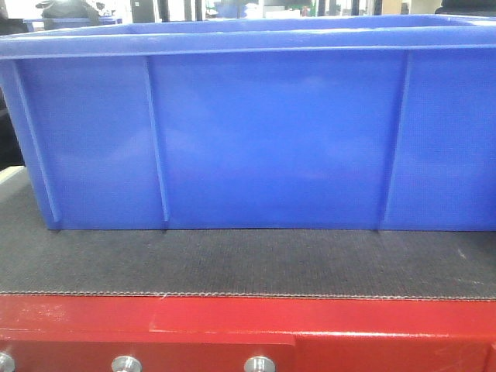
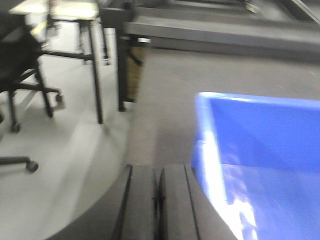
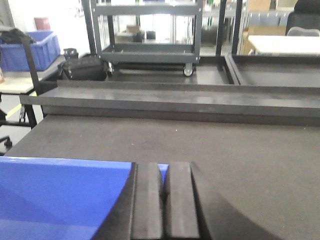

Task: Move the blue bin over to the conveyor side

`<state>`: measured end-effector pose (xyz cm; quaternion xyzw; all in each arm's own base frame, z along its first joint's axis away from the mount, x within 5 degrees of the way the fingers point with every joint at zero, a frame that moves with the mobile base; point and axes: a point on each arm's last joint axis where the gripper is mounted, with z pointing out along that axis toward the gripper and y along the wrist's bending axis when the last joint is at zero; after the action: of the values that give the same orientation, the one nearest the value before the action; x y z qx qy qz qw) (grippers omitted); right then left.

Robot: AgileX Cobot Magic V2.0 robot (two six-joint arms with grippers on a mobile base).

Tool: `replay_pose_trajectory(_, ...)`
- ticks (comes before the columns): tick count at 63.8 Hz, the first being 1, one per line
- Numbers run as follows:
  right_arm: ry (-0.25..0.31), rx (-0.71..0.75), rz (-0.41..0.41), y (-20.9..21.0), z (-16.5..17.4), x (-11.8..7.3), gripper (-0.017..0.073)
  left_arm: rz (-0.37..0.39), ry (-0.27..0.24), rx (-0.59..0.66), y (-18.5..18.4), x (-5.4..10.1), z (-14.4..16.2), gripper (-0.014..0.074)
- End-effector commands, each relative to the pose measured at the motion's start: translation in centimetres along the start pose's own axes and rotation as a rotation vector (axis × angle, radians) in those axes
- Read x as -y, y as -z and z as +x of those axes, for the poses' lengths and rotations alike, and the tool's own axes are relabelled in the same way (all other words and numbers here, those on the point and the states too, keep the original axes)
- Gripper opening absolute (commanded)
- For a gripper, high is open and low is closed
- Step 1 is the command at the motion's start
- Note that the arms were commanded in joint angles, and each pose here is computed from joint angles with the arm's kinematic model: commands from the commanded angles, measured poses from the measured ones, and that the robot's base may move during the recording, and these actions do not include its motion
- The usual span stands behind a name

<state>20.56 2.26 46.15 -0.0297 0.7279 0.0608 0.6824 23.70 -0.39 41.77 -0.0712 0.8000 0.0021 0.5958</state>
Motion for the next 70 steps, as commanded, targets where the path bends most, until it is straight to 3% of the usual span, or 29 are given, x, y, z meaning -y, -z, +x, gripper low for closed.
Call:
replay_pose_trajectory(1, 0.011, 0.071, 0.013, 1.4, 1.9, 0.2, -0.0087, 0.006, 0.070, 0.098, 1.2, -1.2, 0.1, 0.0011)
replay_pose_trajectory(11, 0.009, 0.066, 0.024, 3.4, 6.5, 0.4, -0.0087, 0.032, 0.074, 0.214, 3.7, -2.0, 2.0, 0.0011)
replay_pose_trajectory(29, 0.009, 0.087, 0.029, 8.3, 12.6, 0.6, -0.0087, 0.082, 0.059, 0.275, 7.8, -2.7, 9.3, 0.0011)
replay_pose_trajectory(41, 0.010, 0.134, 0.027, 11.2, 15.4, 0.6, -0.0087, 0.084, -0.026, 0.315, 10.0, -3.2, 14.4, 0.0011)
replay_pose_trajectory(53, 0.011, 0.187, 0.024, 12.9, 16.6, 0.6, -0.0088, 0.090, -0.030, 0.374, 11.6, -3.6, 17.5, 0.0011)
replay_pose_trajectory(70, 0.012, 0.229, 0.023, 13.5, 16.4, 0.6, -0.0088, 0.097, -0.024, 0.501, 13.9, -3.8, 17.6, 0.0011)
